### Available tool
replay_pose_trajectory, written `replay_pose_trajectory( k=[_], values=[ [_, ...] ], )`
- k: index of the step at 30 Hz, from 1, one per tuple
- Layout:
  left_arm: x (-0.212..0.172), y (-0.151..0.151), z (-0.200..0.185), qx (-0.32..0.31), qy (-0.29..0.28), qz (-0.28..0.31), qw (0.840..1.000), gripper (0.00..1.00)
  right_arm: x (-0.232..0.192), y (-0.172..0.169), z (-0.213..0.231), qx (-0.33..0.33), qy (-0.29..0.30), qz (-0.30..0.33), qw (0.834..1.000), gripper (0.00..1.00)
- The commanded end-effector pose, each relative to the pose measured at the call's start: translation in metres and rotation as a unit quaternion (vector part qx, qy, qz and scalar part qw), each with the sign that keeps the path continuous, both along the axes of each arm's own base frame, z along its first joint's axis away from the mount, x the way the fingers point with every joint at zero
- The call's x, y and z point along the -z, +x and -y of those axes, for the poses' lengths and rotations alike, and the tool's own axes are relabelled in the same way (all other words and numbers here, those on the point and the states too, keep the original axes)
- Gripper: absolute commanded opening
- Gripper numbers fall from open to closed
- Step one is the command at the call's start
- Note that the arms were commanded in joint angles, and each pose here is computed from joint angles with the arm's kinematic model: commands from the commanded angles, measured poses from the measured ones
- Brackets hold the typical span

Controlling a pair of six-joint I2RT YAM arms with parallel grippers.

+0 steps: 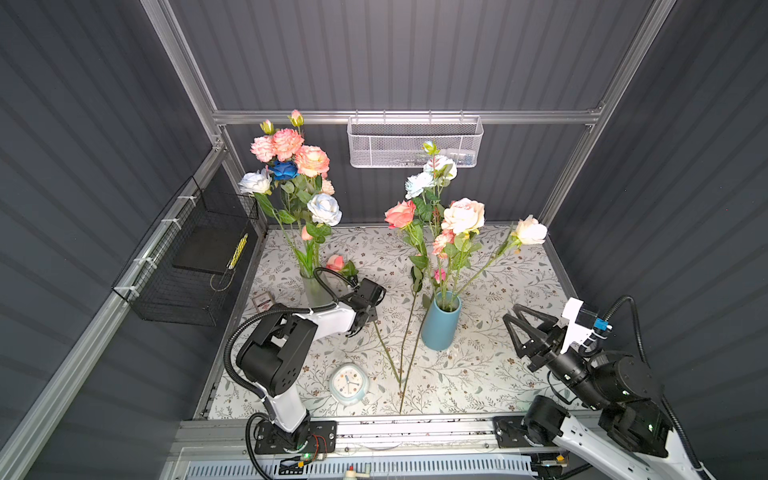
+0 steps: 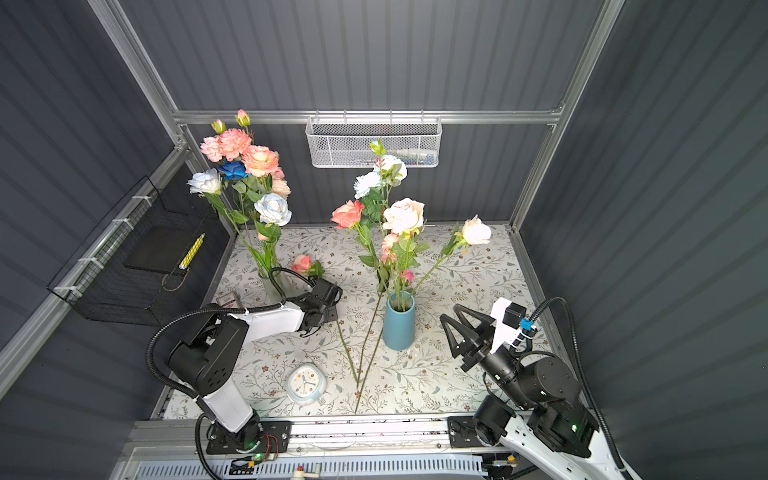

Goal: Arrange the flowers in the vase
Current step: 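Open and withdraw the right gripper while the left lowers to the stems, then grasp a pink rose stem on the table with the left gripper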

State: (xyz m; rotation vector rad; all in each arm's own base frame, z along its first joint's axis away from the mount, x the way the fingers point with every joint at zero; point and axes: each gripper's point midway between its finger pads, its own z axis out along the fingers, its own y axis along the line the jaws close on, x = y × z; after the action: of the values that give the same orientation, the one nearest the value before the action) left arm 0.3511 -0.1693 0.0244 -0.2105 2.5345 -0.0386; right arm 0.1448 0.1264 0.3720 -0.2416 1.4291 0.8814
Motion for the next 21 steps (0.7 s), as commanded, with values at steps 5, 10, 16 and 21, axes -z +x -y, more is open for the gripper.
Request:
replay_pose_trajectory(
  k=[5,10,16,21],
  values=[
    [-0.037,-0.007,0.019,0.010,-0.041,0.028,0.999,0.48,-0.008,-0.004,0.007,0.006,0.010,0.010,1.000,0.51],
    [-0.043,0.002,0.011,-0.016,-0.027,0.042,0.999,0.51,-0.010,-0.005,0.007,0.004,0.013,0.012,1.000,0.51],
    [-0.032,0.023,0.010,-0.045,-0.024,0.055,0.997,0.52,-0.009,-0.007,0.009,0.002,0.015,0.011,1.000,0.51],
    [-0.019,0.035,0.009,-0.055,0.004,0.056,0.997,0.53,-0.011,-0.012,0.015,0.002,0.021,0.015,1.000,0.51]
  ],
)
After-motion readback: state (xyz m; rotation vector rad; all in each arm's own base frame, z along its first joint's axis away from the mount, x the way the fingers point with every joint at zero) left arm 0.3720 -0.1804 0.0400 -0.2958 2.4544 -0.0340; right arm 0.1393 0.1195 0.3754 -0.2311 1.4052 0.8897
